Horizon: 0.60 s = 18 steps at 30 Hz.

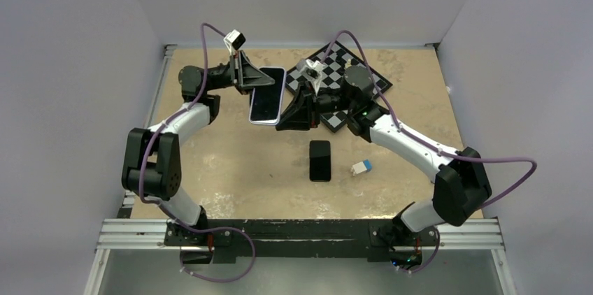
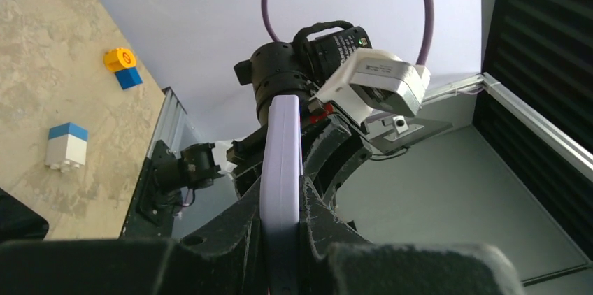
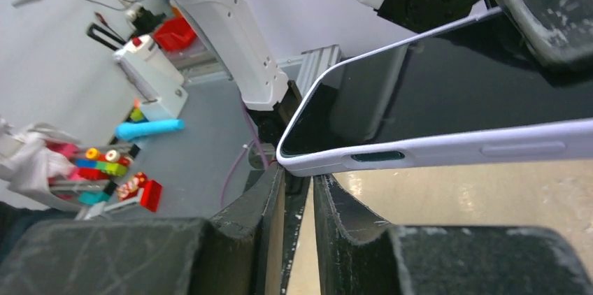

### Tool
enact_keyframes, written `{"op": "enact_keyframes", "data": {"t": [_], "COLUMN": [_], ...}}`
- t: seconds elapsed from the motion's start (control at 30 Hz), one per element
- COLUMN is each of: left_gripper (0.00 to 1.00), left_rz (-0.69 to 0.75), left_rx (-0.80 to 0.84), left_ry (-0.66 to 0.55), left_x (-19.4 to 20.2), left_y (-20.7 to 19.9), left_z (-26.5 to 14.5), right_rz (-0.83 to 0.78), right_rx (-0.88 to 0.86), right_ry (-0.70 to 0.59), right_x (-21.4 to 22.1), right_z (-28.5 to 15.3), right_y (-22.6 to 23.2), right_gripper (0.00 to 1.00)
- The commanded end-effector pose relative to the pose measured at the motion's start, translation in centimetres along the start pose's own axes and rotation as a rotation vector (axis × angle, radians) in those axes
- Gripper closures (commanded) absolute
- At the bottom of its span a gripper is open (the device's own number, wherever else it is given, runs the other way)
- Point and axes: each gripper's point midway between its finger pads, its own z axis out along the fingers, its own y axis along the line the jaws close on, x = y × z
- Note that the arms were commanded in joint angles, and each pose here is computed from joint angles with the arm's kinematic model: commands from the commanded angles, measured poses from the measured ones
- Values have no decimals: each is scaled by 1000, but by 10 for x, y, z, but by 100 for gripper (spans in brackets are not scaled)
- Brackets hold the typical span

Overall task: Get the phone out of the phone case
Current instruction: Remove the phone case from the phone.

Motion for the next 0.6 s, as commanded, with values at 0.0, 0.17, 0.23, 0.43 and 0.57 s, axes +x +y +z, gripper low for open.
{"op": "enact_keyframes", "data": {"t": [0.0,0.17,0.23,0.43,0.57], "left_gripper": [100,100,100,100,100], "left_rz": [40,67,83,214,271], "left_rx": [78,84,105,123,103], "left_ry": [-116,-143,-162,-232,-258], "left_x": [-12,-5,-4,-6,-6], "left_y": [-17,-26,-33,-56,-62], "left_z": [-1,-3,-4,-4,-4], "right_rz": [-313,-298,-266,-78,20], "right_rx": [2,145,162,184,179], "right_ry": [-23,-92,-107,-56,-109], "right_x": [-45,-66,-66,-36,-29], "right_z": [12,15,15,9,0], "right_y": [28,2,-1,0,16], "right_gripper": [100,100,100,61,42]}}
